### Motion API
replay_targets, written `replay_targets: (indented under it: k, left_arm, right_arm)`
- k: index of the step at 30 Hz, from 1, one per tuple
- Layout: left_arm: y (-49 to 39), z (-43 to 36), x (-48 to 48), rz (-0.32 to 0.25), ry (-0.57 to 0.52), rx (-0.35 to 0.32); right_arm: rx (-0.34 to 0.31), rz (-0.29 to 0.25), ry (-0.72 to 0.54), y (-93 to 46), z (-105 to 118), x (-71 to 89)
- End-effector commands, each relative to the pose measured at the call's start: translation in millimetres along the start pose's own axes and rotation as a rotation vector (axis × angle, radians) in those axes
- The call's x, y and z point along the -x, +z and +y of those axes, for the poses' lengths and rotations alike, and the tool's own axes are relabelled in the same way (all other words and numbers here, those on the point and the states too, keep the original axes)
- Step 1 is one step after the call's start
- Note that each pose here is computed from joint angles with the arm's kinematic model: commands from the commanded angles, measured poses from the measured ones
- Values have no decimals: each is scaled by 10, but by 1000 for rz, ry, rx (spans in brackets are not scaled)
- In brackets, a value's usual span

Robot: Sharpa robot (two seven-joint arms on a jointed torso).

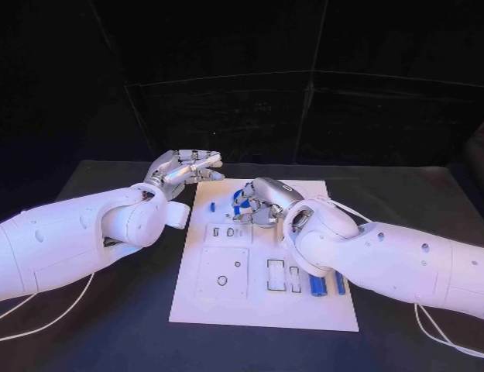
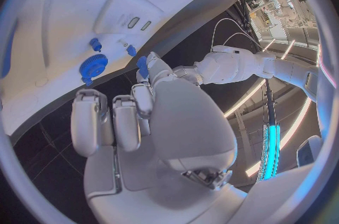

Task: Assemble the parts on the task board

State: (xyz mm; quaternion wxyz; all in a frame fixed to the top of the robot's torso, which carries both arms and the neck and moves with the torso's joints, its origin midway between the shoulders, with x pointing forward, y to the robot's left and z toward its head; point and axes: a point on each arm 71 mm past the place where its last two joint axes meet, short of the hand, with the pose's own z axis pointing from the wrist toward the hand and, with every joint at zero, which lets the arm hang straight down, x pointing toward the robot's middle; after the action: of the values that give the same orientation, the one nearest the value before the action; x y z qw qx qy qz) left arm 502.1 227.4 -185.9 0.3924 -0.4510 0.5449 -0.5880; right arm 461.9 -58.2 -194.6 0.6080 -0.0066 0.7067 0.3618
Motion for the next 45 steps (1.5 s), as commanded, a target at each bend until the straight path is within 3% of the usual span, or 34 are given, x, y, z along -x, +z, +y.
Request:
replay_targets:
  k: [1,9,18,33,45]
  left_arm:
    - [10,-25,-1,0,-1,-19]
    - [19,-25,-9,0,-2,-20]
    - [25,-23,-10,2,-2,-20]
    - [26,-22,-19,6,-4,-19]
    - [27,-21,-14,6,-4,-18]
  right_arm:
    - [-23,33,-59,15,2,-110]
    - [-27,80,-89,34,22,-297]
    - [-47,129,-119,32,-9,-380]
    - [-71,154,-138,33,-67,-422]
    - [-100,143,-158,22,-117,-420]
